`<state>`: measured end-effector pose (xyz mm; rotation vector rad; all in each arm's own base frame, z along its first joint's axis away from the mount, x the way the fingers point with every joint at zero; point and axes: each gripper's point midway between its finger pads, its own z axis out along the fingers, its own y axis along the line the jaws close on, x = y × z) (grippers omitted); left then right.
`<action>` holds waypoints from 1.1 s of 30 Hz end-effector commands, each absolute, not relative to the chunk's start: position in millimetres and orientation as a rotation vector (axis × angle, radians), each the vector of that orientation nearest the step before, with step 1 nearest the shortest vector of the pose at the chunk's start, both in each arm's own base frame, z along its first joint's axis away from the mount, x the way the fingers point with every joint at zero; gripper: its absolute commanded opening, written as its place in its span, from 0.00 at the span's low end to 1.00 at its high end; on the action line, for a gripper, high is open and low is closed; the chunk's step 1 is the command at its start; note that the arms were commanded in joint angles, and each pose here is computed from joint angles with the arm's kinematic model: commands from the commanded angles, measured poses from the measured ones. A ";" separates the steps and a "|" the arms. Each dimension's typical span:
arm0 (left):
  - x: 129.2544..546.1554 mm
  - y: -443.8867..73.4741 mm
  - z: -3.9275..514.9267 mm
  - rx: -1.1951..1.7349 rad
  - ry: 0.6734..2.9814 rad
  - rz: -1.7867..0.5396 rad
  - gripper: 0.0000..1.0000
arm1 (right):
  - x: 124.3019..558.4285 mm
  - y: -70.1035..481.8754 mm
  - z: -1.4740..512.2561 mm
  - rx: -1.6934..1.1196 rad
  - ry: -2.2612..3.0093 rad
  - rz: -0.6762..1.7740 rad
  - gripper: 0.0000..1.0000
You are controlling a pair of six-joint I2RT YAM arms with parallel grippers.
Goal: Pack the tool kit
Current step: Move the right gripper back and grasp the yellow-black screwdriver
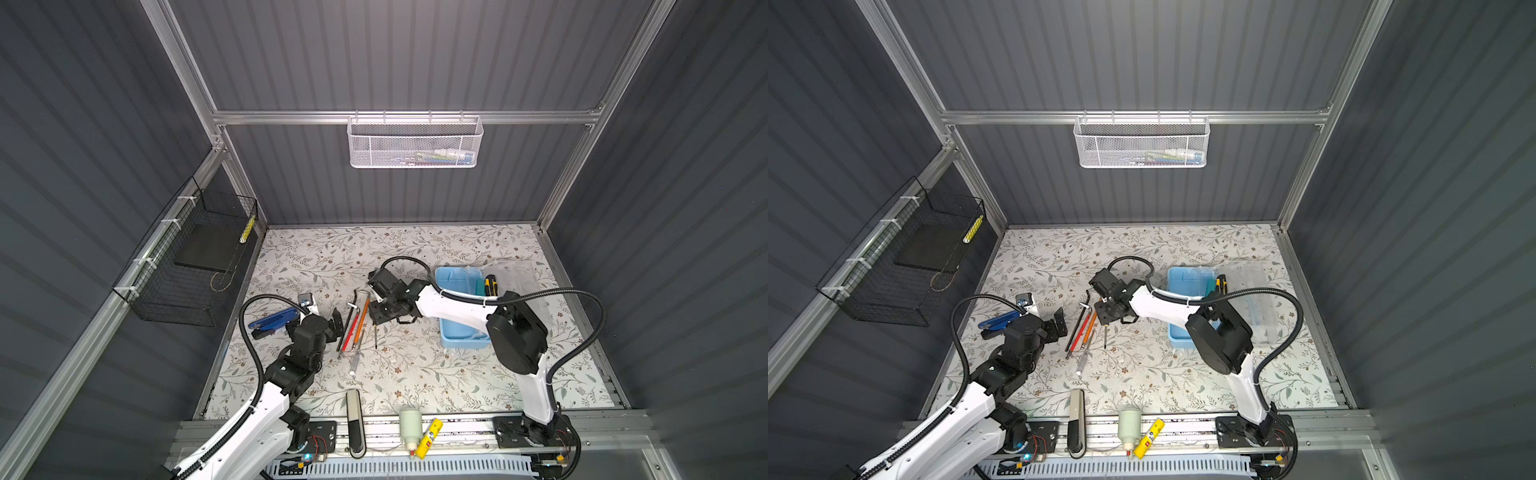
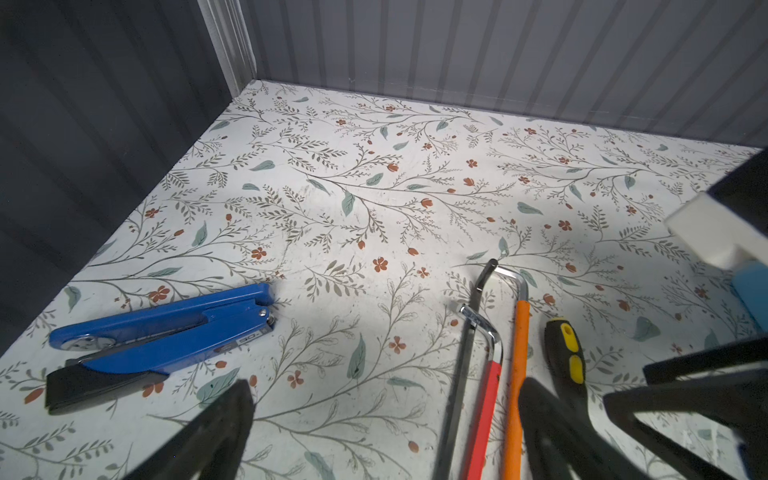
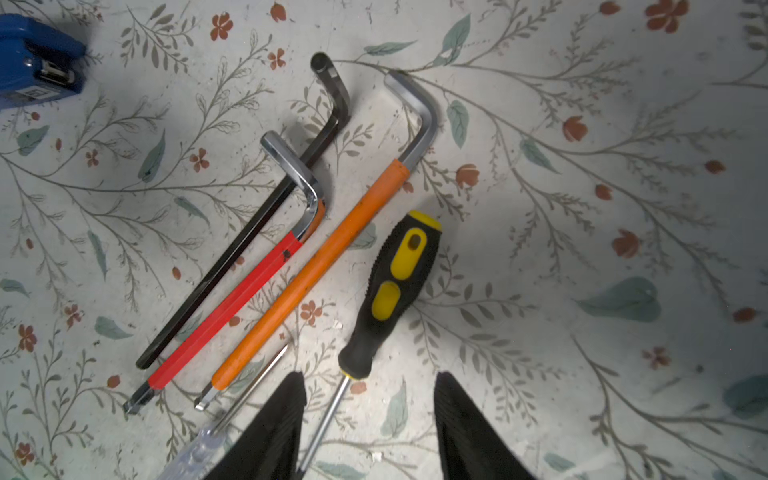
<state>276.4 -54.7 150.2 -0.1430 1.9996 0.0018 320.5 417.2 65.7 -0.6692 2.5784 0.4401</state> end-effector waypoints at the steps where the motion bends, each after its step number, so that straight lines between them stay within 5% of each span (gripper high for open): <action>1: 273.3 -45.6 146.2 -0.185 2.002 0.031 1.00 | 325.2 422.7 50.9 -0.668 2.613 0.411 0.53; 13: 274.1 -50.2 146.6 -0.159 2.003 0.011 1.00 | 344.2 422.9 17.4 -0.659 2.653 0.247 0.51; 33: 274.9 -50.6 146.0 -0.158 2.006 0.013 1.00 | 349.1 408.9 36.5 -0.605 2.647 0.246 0.17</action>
